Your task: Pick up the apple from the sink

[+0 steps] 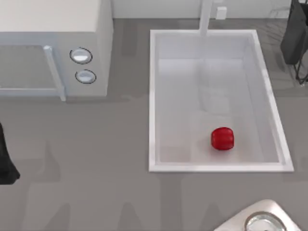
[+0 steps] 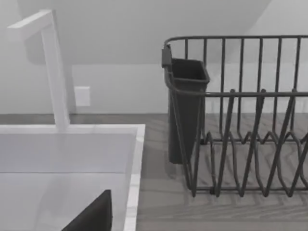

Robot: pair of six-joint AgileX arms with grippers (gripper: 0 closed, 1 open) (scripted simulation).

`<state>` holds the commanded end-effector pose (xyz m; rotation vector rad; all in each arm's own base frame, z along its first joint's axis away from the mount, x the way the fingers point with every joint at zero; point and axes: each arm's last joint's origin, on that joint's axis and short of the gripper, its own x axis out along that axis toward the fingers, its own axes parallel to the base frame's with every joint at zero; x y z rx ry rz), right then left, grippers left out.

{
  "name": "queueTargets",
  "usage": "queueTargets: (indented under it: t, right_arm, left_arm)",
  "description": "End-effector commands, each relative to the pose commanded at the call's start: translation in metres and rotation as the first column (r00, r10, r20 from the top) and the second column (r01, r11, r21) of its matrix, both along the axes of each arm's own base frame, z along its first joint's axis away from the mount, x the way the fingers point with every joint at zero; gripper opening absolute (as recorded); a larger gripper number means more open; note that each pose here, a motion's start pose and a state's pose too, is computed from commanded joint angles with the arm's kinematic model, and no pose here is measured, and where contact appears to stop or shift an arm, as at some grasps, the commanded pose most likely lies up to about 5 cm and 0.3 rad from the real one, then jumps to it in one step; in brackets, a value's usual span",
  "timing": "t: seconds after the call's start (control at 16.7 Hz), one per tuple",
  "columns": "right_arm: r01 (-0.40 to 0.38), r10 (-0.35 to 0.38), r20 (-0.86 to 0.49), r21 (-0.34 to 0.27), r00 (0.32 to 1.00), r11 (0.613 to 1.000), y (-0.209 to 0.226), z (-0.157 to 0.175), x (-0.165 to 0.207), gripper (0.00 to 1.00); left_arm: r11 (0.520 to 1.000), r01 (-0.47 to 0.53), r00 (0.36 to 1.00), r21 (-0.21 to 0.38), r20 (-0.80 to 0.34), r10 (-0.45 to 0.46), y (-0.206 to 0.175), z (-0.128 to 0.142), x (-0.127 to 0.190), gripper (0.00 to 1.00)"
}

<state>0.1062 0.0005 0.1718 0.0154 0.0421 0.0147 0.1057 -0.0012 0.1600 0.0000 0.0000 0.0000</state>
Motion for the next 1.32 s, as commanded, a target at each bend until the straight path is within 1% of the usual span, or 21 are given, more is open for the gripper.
queueTargets:
  t: [0.12,0.3,0.42,0.54,0.72,0.84,0.96,1.14,1.26,1.32]
  right_arm:
    - [-0.019,0.021,-0.064,0.021,0.998,1.000,0.003,0.017,0.003,1.00]
    - [-0.050,0.062,-0.215,0.063,0.975,0.997,0.009,0.050,0.016,1.00]
    - [-0.063,0.092,-0.343,0.093,0.935,0.994,0.016,0.073,0.035,1.00]
    - [-0.068,0.117,-0.480,0.118,0.869,0.991,0.027,0.091,0.063,1.00]
    - [-0.059,0.137,-0.679,0.137,0.721,0.989,0.051,0.104,0.118,1.00]
    - [-0.045,0.133,-0.791,0.132,0.598,0.990,0.072,0.100,0.158,1.00]
    - [-0.030,0.116,-0.877,0.115,0.466,0.993,0.095,0.085,0.195,1.00]
    - [-0.014,0.071,-0.958,0.070,0.279,0.997,0.129,0.050,0.240,1.00]
    - [-0.008,0.039,-0.983,0.038,0.178,0.999,0.148,0.025,0.260,1.00]
    - [-0.006,0.024,-0.990,0.023,0.137,1.000,0.156,0.014,0.267,1.00]
  left_arm:
    - [1.000,0.000,1.000,0.000,0.000,0.000,0.000,0.000,0.000,1.00]
    - [1.000,0.000,1.000,0.000,0.000,0.000,0.000,0.000,0.000,1.00]
    - [1.000,0.000,1.000,0.000,0.000,0.000,0.000,0.000,0.000,1.00]
    - [1.000,0.000,1.000,0.000,0.000,0.000,0.000,0.000,0.000,1.00]
    - [1.000,0.000,1.000,0.000,0.000,0.000,0.000,0.000,0.000,1.00]
    - [1.000,0.000,1.000,0.000,0.000,0.000,0.000,0.000,0.000,1.00]
    - [1.000,0.000,1.000,0.000,0.000,0.000,0.000,0.000,0.000,1.00]
    - [1.000,0.000,1.000,0.000,0.000,0.000,0.000,0.000,0.000,1.00]
    - [1.000,0.000,1.000,0.000,0.000,0.000,0.000,0.000,0.000,1.00]
    - [1.000,0.000,1.000,0.000,0.000,0.000,0.000,0.000,0.000,1.00]
